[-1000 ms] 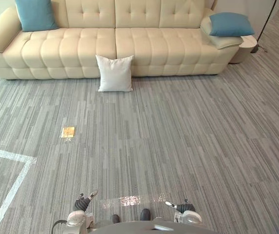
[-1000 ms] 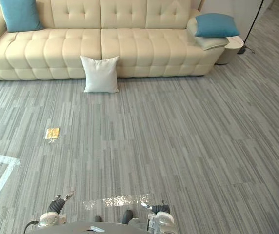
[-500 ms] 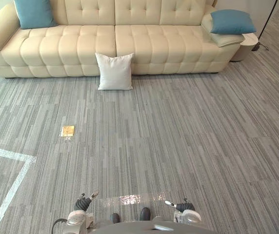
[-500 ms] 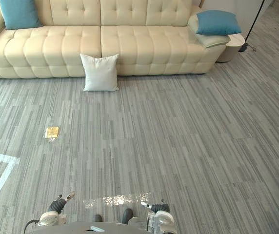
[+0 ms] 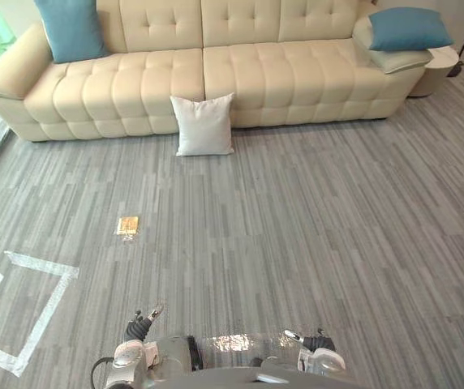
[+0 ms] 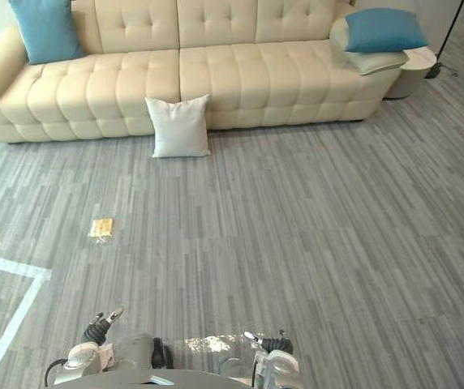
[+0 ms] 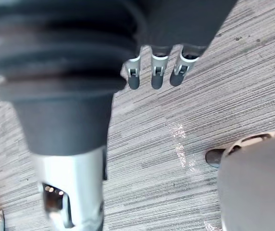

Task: Pick up cushions and gather them together orderly.

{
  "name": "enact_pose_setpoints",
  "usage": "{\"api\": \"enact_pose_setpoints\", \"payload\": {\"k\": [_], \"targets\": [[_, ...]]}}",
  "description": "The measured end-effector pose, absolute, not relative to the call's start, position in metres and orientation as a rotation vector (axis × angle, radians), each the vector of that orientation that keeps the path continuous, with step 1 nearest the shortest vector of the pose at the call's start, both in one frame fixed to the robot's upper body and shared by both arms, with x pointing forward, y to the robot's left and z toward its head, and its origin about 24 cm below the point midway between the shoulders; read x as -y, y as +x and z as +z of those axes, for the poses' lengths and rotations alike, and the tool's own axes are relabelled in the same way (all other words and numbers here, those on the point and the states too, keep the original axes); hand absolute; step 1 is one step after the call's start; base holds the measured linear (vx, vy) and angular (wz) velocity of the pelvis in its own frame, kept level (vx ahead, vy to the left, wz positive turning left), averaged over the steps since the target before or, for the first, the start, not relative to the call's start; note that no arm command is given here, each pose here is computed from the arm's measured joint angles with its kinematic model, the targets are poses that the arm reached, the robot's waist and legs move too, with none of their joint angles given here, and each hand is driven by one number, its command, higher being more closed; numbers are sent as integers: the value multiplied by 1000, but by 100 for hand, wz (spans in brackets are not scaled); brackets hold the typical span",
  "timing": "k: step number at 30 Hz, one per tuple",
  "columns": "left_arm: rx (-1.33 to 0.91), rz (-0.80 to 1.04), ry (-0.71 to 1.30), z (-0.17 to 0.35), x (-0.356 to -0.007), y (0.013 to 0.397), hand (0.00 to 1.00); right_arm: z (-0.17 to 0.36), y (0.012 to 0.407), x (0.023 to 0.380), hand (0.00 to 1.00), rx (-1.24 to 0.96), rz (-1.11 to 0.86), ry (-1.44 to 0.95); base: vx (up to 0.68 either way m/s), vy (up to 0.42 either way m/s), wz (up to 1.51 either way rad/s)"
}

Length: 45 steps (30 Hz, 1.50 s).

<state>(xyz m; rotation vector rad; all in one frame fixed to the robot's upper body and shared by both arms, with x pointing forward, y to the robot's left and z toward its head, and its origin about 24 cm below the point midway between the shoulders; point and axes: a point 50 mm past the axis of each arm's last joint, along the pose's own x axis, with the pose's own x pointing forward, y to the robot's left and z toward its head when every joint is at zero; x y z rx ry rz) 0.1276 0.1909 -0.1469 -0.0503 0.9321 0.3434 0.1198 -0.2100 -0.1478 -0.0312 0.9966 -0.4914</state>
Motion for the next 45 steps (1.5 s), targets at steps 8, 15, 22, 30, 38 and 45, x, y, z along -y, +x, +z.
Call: {"api": "enact_pose_setpoints", "payload": {"k": [8,15,22,30,38,45], "targets": [[-873,427,-110,-141,-203,137,0,-149,128,191,0,-999,-424,-29,434,263,-27],[-936,405,-74,-147,-205,125,0,-155,113,194,0,-1052,-433,-28,282,190,-15],[-1002,388,-56,-153,-202,110,0,-142,134,199,0,-937,-425,-44,361,24,0],[-1024,358,-83,-157,-184,111,0,-135,149,199,0,-876,-403,-37,474,-233,26],[-995,316,-97,-154,-168,124,0,-135,143,205,0,-889,-406,-50,375,-199,42],[-933,360,-127,-147,-173,132,0,-143,124,207,0,-963,-419,-54,287,11,-13]]}}
